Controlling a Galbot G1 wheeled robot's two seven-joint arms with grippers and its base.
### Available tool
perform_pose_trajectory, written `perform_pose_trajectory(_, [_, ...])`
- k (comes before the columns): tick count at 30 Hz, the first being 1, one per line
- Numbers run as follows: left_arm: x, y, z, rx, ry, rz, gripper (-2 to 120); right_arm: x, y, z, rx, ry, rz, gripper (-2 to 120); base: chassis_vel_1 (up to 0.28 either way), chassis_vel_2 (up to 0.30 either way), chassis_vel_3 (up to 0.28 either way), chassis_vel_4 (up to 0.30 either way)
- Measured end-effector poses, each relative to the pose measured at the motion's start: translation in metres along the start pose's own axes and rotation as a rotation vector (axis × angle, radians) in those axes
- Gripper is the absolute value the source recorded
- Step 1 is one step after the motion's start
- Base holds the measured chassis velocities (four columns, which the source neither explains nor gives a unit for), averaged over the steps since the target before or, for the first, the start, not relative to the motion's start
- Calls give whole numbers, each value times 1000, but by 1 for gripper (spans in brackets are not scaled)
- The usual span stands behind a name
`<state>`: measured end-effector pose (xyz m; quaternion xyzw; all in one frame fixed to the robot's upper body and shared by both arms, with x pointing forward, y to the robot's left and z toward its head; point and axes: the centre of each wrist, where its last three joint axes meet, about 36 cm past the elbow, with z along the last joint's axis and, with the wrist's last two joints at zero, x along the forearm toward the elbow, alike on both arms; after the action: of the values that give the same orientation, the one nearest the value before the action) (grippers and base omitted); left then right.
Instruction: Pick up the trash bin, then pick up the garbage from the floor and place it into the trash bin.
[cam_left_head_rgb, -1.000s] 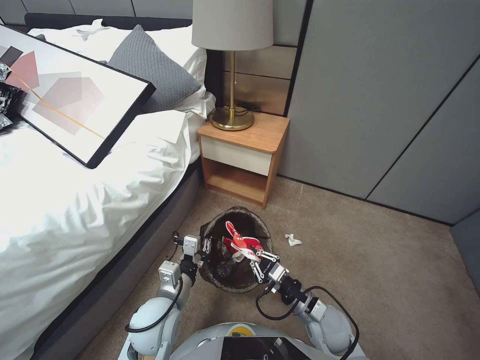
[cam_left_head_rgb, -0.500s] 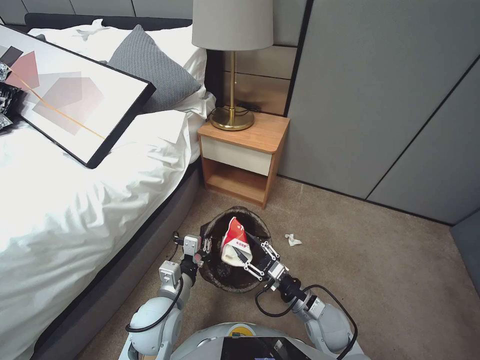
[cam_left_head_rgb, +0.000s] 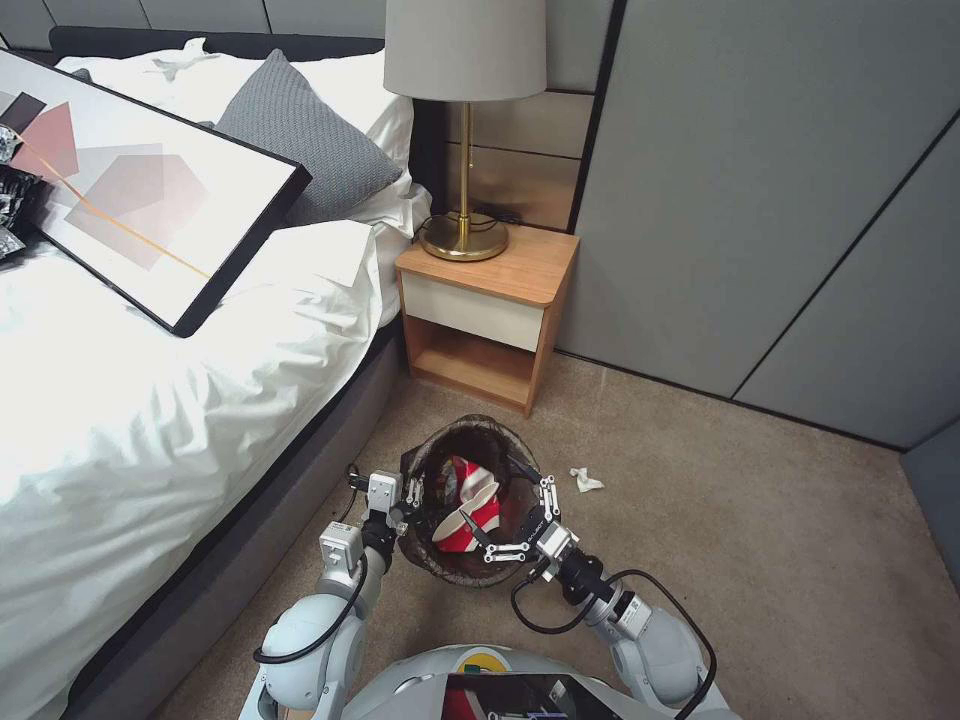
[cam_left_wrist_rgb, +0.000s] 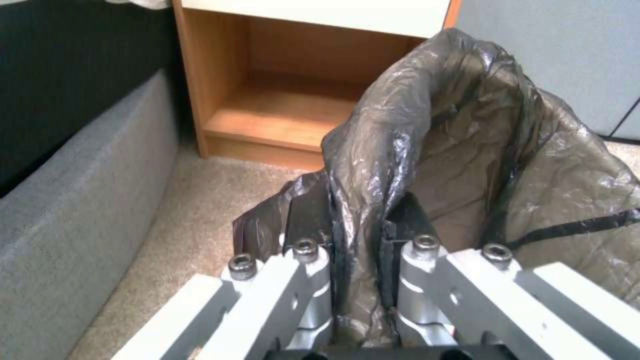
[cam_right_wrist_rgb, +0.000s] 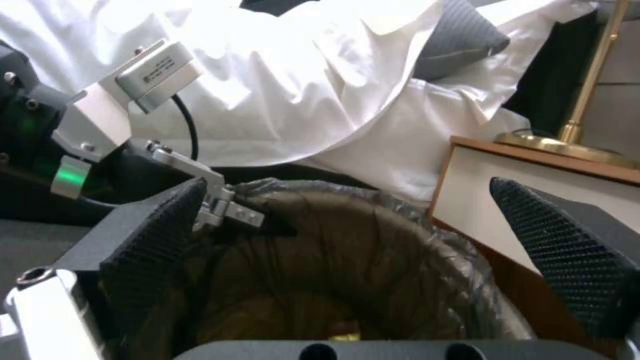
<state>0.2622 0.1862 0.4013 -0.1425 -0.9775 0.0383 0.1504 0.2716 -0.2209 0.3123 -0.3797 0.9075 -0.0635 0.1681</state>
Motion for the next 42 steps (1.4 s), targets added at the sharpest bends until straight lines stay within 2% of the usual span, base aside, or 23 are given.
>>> perform_pose_trajectory(5, [1,0,0,-1,1,0,7,-2,-7,-11,26,-25,59,100,0,0,0,0])
perform_pose_trajectory(9, [2,3,0,-6,-2,-9,7,4,-15,-41,89,-50,263,100,0,0,0,0])
perform_pose_trajectory(10, [2,3,0,-6,-2,-9,7,4,-15,-41,89,-50,263,100,0,0,0,0])
perform_pose_trajectory(13, [1,7,0,-9,-7,-19,7,26,-4,-53,116,-13,481,100,0,0,0,0])
perform_pose_trajectory(14, [1,7,0,-9,-7,-19,7,26,-4,-53,116,-13,481,100,0,0,0,0])
perform_pose_trajectory(17, [1,9,1,-9,-8,-25,7,47,12,-53,102,17,614,100,0,0,0,0])
perform_pose_trajectory(18, [1,9,1,-9,-8,-25,7,47,12,-53,102,17,614,100,0,0,0,0])
perform_pose_trajectory(21, [2,10,1,-8,-9,-33,7,65,21,-36,98,42,699,100,0,0,0,0])
perform_pose_trajectory(29, [3,10,0,-9,-12,-36,7,71,37,-20,84,57,752,100,0,0,0,0])
perform_pose_trajectory(35, [3,10,0,-10,-11,-37,7,68,36,-17,81,49,754,100,0,0,0,0])
perform_pose_trajectory(38, [3,10,0,-10,-11,-37,7,65,32,-17,82,42,755,100,0,0,0,0])
perform_pose_trajectory(42, [3,10,0,-12,-10,-37,7,47,4,-24,93,23,775,100,0,0,0,0])
